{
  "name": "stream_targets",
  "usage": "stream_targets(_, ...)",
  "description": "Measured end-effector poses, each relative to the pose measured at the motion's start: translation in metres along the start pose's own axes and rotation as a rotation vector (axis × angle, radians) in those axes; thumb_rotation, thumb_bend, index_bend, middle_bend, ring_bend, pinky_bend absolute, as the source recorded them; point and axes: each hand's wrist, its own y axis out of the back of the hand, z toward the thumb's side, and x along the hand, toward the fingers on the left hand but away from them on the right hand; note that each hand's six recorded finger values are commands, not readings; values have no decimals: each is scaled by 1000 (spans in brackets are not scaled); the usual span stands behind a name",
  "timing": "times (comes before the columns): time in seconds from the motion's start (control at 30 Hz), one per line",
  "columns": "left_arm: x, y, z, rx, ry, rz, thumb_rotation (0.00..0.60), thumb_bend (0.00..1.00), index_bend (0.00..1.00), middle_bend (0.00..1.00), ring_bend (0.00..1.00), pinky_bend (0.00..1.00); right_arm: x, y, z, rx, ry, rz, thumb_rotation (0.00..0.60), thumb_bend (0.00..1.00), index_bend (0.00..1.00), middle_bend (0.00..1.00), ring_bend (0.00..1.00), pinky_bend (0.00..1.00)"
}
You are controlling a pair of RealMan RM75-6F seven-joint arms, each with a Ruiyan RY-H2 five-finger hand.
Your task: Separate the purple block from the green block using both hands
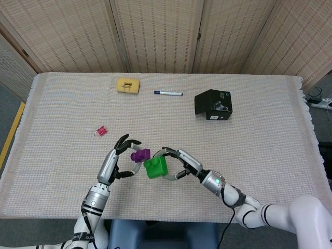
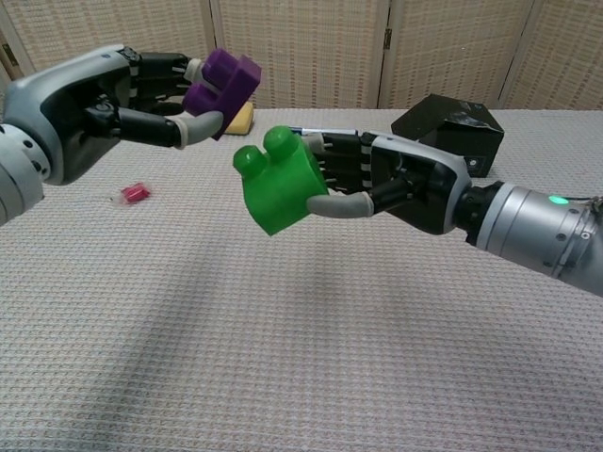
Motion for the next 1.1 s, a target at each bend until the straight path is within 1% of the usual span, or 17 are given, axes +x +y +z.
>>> stream_targets(0.17,1,2,-1,9,-4,7,600,555,811,311,49,0,1,1,0,6,-1,3,600,302,990,291,265,0)
stream_targets(0.33,3,10,-10,46,6,21,600,555,811,311,49,0,8,11,0,52,-10,-8,600,302,990,291,264,0)
stream_targets(0.43,3,14,-22,83,27,22,600,555,812,311,49,0,15,21,1,110,-20,-22,600,302,990,291,264,0)
stream_targets(0.53,3,18,-38,128,52,23,600,555,812,311,49,0,23,32,3,198,-39,-36,600,302,990,291,265,0)
stream_targets(0.63,3,22,-57,178,77,21,600,555,812,311,49,0,34,44,6,313,-70,-48,600,303,990,291,264,0)
stream_targets(0.73,2,23,-77,225,99,10,600,554,812,311,49,0,48,56,7,440,-122,-58,600,302,990,291,264,0)
stream_targets(0.77,2,22,-85,241,105,0,600,555,812,311,49,0,55,62,7,486,-151,-64,600,303,990,291,264,0)
stream_targets(0.87,0,16,-104,265,120,-30,600,556,812,310,49,0,76,81,5,568,-234,-96,600,302,990,291,263,0)
stream_targets(0.97,-1,6,-119,267,132,-61,600,555,812,311,49,0,92,91,-6,579,-308,-122,600,302,990,291,264,0)
stream_targets(1.1,-1,-6,-133,285,133,-92,600,555,812,311,48,0,106,99,-20,607,-362,-138,600,303,990,291,264,0)
